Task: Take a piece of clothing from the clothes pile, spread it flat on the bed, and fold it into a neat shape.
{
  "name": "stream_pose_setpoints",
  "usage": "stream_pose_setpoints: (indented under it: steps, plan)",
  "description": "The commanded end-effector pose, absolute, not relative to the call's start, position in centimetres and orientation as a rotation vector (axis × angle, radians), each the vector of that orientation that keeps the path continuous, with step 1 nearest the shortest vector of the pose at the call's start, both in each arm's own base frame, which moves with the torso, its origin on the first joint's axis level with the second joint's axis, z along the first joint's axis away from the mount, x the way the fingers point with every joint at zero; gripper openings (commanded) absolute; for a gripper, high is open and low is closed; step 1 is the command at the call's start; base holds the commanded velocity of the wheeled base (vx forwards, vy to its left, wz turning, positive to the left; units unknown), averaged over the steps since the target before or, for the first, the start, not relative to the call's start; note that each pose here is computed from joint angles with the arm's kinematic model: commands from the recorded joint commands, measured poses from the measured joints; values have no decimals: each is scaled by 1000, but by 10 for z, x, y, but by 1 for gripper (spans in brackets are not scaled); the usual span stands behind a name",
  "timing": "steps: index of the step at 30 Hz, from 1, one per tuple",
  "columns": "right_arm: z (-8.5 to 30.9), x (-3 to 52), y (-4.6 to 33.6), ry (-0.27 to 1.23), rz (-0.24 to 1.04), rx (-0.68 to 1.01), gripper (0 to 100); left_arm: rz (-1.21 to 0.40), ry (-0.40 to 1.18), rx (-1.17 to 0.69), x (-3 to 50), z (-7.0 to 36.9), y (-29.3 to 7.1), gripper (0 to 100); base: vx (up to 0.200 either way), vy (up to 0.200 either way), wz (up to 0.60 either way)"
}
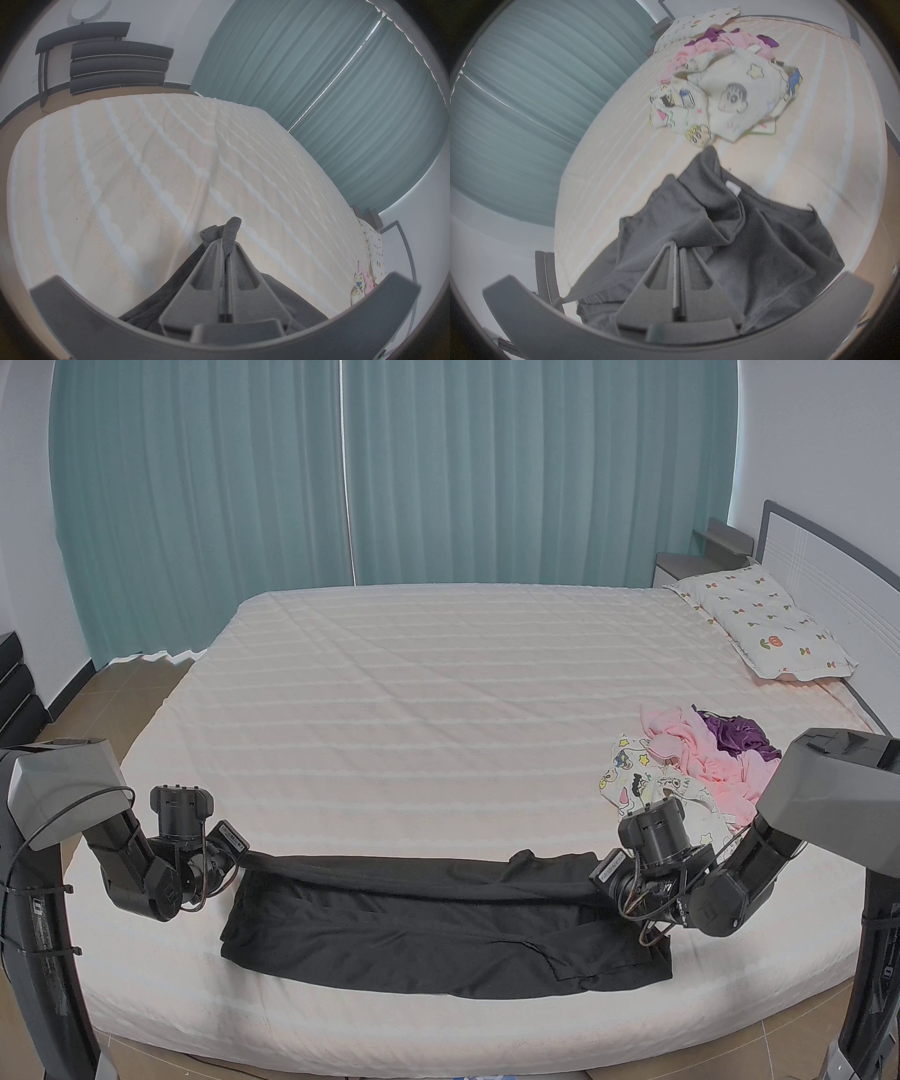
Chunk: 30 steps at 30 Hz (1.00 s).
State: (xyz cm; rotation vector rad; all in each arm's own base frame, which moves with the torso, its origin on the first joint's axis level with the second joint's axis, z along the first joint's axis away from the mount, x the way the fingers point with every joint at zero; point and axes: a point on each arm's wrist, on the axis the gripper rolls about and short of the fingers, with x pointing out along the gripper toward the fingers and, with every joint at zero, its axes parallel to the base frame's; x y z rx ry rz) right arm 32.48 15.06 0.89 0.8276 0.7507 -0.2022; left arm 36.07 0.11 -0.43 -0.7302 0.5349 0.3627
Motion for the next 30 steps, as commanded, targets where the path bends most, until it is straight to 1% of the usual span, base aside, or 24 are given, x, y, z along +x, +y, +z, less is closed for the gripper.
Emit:
stream_pose_setpoints:
  steps: [1,4,6,11,17,21,27,30]
  plan:
    - [30,348,140,653,-185,870,0,334,491,-709,372,6,1,0,0,0,0]
    - [40,359,136,606,-177,894,0,318,462,-704,379,12,0,0,0,0,0]
    - [52,374,132,546,-162,925,0,294,411,-695,393,22,0,0,0,0,0]
    - [59,384,136,513,-116,935,0,267,324,-701,412,38,1,0,0,0,0]
    - [47,378,137,503,-87,886,0,310,321,-696,410,32,1,0,0,0,0]
    - [43,374,135,486,-75,879,0,346,342,-688,411,16,4,0,0,0,0]
    - [49,378,132,445,-65,894,0,331,317,-692,409,16,4,0,0,0,0]
    - [57,384,130,392,-45,914,0,316,286,-696,411,22,4,0,0,0,0]
